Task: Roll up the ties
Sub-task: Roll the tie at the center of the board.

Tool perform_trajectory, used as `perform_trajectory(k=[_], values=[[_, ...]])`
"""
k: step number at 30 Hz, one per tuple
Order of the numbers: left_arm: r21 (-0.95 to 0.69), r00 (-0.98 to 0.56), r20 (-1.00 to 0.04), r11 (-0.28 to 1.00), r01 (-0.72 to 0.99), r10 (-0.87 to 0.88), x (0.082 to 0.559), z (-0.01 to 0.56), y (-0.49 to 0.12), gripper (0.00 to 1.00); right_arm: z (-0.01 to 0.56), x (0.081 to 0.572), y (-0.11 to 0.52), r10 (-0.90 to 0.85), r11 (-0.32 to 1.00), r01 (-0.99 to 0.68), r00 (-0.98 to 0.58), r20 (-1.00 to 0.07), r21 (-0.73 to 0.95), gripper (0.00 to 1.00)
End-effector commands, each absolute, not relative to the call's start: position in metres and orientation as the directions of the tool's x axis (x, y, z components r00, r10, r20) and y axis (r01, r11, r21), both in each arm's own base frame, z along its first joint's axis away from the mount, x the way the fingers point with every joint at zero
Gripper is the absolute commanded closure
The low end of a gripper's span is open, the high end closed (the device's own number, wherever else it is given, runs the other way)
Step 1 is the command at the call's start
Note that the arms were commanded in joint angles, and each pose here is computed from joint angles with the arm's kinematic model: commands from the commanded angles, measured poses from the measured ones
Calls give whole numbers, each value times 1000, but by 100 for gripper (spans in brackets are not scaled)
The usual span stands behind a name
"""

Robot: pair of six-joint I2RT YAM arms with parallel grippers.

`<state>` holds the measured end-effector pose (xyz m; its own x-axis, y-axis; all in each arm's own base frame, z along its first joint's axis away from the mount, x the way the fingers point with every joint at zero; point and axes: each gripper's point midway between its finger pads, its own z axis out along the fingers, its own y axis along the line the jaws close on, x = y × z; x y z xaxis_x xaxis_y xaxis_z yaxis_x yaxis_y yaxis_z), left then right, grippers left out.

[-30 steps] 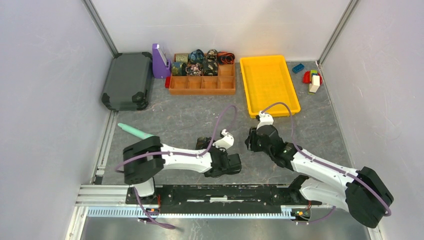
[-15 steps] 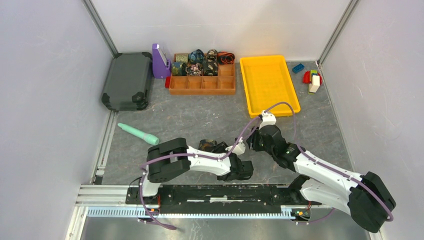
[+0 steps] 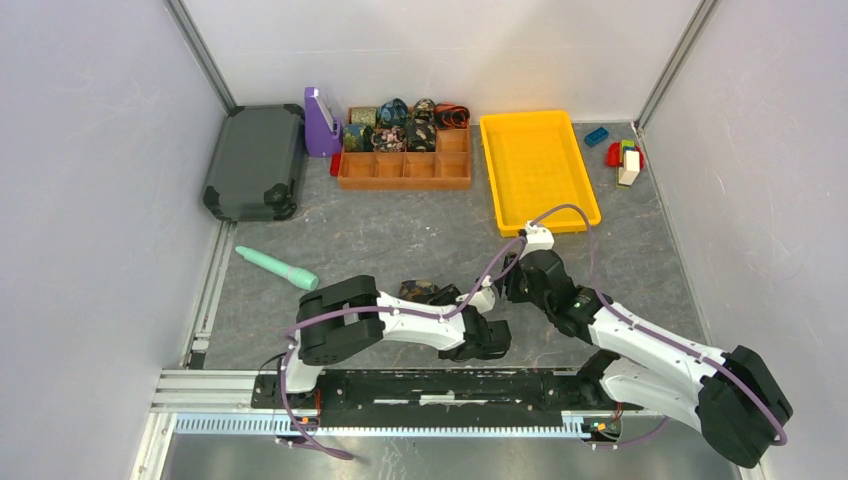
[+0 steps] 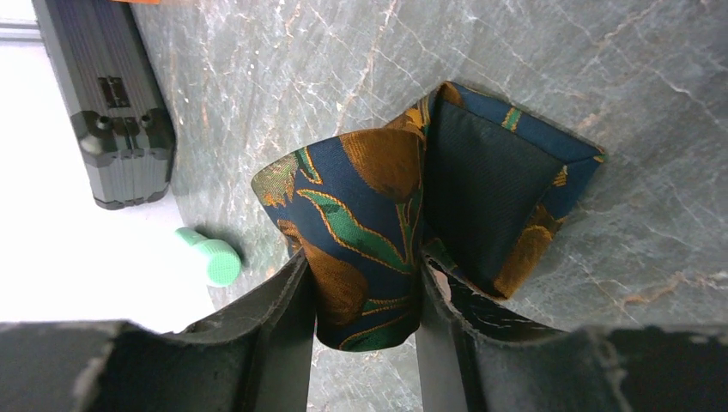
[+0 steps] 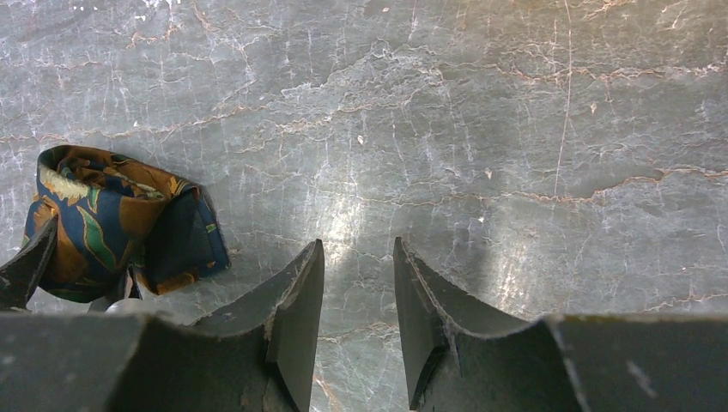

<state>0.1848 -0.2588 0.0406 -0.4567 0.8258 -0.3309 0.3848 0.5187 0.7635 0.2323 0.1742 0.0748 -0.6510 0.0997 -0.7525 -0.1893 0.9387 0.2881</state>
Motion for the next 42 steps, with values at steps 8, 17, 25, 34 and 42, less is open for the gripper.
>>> perform_trajectory(k=[8, 17, 25, 34, 42], values=[[542, -543, -387, 660, 519, 745, 155, 21, -285, 41, 90, 243, 178, 118, 932, -198, -625, -772, 303, 58], [523, -535, -438, 688, 503, 723, 159, 40, -289, 32, 99, 249, 182, 123, 928, -207, -615, -779, 311, 58], [497, -525, -478, 709, 500, 705, 163, 57, -295, 25, 103, 251, 185, 128, 924, -212, -611, -781, 318, 58], [408, -536, -579, 787, 462, 615, 172, 88, -293, 16, 109, 253, 189, 122, 917, -234, -608, -785, 324, 57], [334, -529, -635, 818, 469, 563, 169, 121, -288, 16, 108, 248, 202, 124, 886, -279, -627, -769, 370, 51]])
